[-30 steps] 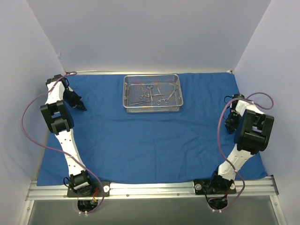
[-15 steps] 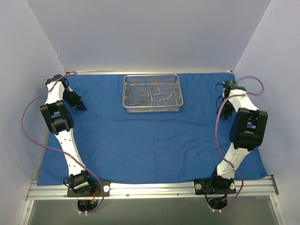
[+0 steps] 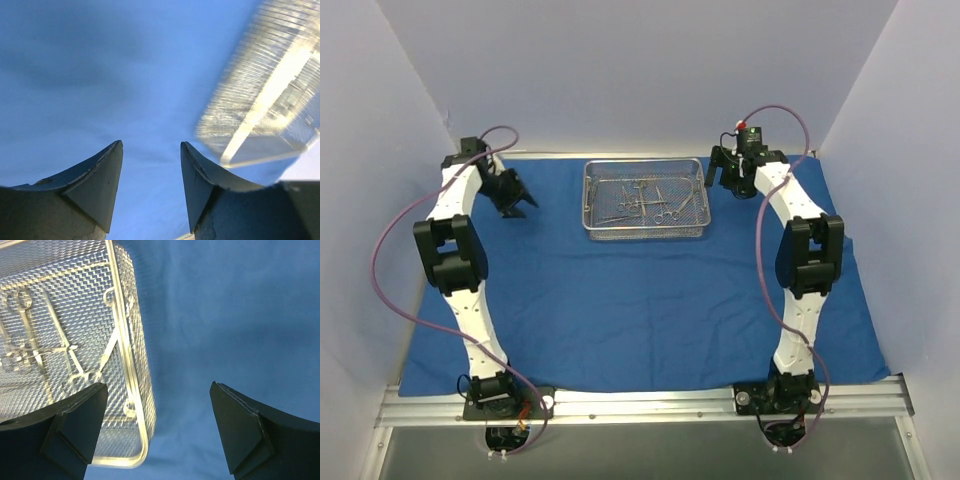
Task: Open and lay out the surgical kit
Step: Pick up the container from the surgical kit.
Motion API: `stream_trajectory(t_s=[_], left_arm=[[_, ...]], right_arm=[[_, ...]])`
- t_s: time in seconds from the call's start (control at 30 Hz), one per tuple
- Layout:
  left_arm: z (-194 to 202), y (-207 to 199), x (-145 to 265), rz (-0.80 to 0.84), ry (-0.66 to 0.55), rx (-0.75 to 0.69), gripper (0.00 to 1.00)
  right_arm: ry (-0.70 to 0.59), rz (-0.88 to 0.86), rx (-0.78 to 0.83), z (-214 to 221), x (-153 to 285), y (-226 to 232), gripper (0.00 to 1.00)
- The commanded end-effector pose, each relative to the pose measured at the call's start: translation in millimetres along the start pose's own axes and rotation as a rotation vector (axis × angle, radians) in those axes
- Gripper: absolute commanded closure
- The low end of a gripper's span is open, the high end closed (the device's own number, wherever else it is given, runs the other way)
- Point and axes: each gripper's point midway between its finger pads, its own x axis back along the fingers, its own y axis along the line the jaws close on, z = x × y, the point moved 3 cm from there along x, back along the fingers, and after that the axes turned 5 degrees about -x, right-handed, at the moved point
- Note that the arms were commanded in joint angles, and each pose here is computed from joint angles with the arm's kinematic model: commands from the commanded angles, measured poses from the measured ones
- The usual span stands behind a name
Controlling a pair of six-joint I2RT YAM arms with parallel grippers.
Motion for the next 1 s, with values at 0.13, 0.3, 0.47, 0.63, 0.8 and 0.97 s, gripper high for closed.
stream_trajectory(t_s=[0.13,0.3,0.47,0.63,0.8,0.97], left_arm=[[-10.2,-96.0,3.5,0.230,-0.104,-0.220,0.40],[5.2,-115.9,-19.2,0.199,-0.090,-0.275,0.36],[13.7,-126.1,-30.4,0.143,-0.087,-0.294,0.36],[17.5,-132.0,-36.3,0.105,-0.094,-0.298,0.37],[17.2,-127.5,-51.1,0.061,-0.051,-0.301,0.37],[16.8,-132.7,-60.0,0.080,-0.043,-0.310,0.37]], right_arm=[[0.035,-0.025,0.098,-6.5,-25.3,-2.5,0.13],[0.046,-0.091,0.087,-7.2,-39.7,7.7,0.18],[0.080,-0.132,0.057,-1.9,-49.6,20.5,0.24],[0.021,-0.081,0.096,-16.1,-35.1,20.9,0.27],[0.078,-0.111,0.093,-8.2,-49.6,21.8,0.28],[0.122,-0.132,0.101,5.9,-70.9,30.4,0.32]])
